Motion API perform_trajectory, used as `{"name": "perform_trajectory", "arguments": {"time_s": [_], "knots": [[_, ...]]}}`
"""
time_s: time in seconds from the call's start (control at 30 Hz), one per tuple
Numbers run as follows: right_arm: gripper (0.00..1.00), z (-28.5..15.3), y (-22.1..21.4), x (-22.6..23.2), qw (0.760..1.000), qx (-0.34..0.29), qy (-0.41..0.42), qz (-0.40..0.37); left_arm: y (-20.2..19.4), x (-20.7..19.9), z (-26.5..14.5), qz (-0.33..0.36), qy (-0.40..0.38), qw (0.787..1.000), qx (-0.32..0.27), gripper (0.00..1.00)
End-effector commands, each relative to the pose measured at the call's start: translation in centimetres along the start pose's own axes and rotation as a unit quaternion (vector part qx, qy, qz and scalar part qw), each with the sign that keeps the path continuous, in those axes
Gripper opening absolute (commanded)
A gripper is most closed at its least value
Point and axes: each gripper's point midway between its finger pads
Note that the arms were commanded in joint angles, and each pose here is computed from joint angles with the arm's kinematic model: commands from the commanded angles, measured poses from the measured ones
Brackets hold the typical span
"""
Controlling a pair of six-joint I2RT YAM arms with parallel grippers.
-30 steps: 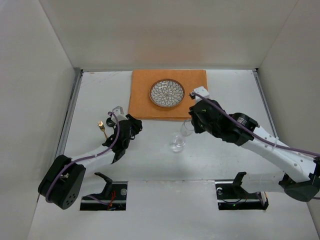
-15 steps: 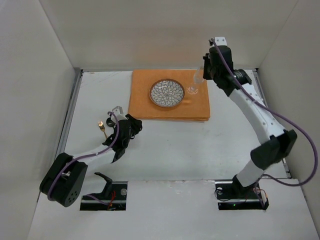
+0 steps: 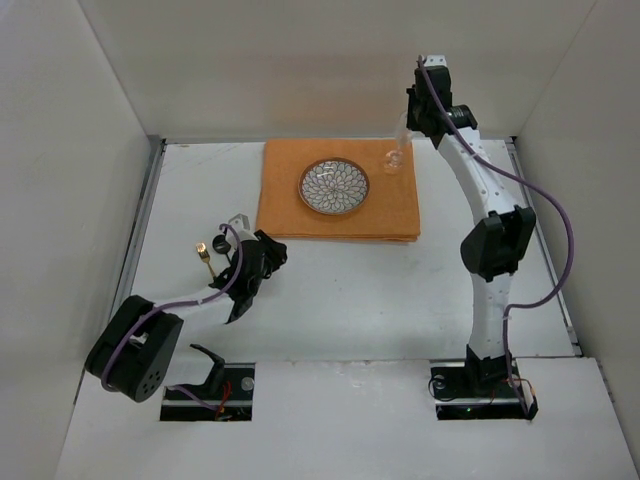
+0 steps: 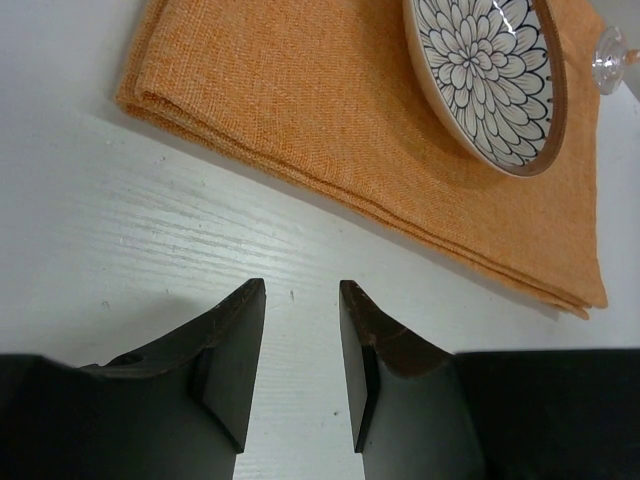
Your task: Set the dinner table for one person
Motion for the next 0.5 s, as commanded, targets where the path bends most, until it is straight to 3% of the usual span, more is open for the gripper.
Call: {"name": "perform_trajectory", "arguments": {"time_s": [0.0, 0.47], "knots": [[0.16, -1.1, 4.9, 0.3, 0.998, -0.063, 0.011, 0.015, 0.7, -0.9, 0.3, -0.014, -0.018, 1.0, -0.013, 0.34], [0.17, 3.1, 1.9, 2.0, 1.0, -0.024, 0.015, -0.01, 0.4, -0.4, 0.7, -0.012, -0.01, 1.0, -0.009, 0.34]]}}
Point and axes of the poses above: each gripper's point midway between its finger pads, its own z axis out along the fingers, its own x axis along the line the jaws close on, y = z × x, and after that the axes turned 1 degree about -z, right-handed
